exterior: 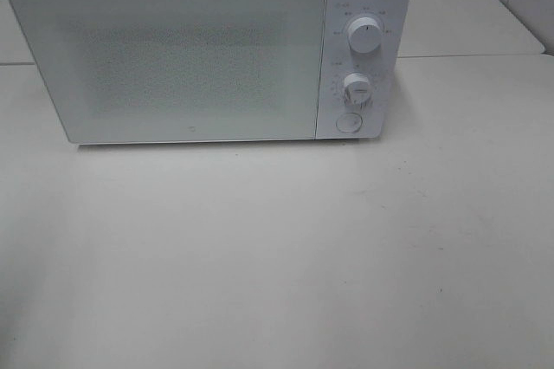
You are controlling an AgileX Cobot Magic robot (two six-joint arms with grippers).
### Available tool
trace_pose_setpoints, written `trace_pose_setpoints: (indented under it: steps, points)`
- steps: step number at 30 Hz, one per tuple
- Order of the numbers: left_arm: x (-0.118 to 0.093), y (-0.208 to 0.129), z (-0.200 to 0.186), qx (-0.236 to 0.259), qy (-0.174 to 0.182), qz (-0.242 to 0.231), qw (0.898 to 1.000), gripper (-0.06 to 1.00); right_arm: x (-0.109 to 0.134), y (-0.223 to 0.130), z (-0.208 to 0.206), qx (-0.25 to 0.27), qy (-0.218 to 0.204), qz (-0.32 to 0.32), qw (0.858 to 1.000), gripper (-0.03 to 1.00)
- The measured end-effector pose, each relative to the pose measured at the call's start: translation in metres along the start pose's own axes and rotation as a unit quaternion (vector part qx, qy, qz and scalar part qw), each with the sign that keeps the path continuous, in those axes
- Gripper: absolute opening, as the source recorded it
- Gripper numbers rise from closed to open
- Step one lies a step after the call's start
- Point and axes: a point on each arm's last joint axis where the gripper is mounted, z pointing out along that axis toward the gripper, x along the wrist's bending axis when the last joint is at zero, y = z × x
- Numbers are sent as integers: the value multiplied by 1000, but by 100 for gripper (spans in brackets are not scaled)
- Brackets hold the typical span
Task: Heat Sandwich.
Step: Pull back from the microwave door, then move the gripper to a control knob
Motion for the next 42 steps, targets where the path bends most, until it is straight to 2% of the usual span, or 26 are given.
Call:
trace_pose_setpoints:
  steps: [2,7,8,14,22,27,29,31,33,37,42]
  points:
    - [0,-8,2,-7,0,0,1000,97,0,0,0,0,0,0,1000,76]
    - [0,-19,-6,-61,-2,1,998,97,0,0,0,0,0,0,1000,76]
    - [0,-24,-11,-84,-3,1,996,97,0,0,0,0,0,0,1000,76]
    - [-1,-34,-22,-134,-6,2,991,97,0,0,0,0,0,0,1000,76]
    - [-2,-45,-32,-180,-11,2,984,97,0,0,0,0,0,0,1000,76]
    - [-2,-54,-39,-216,-12,4,976,97,0,0,0,0,0,0,1000,76]
    - [-2,-63,-44,-247,-12,5,969,97,0,0,0,0,0,0,1000,76]
    - [-3,-66,-46,-258,-13,5,966,97,0,0,0,0,0,0,1000,76]
    - [-3,-75,-51,-288,-13,7,958,97,0,0,0,0,0,0,1000,76]
    - [-3,-79,-53,-301,-14,7,953,97,0,0,0,0,0,0,1000,76]
    - [-3,-79,-53,-301,-14,7,953,97,0,0,0,0,0,0,1000,76]
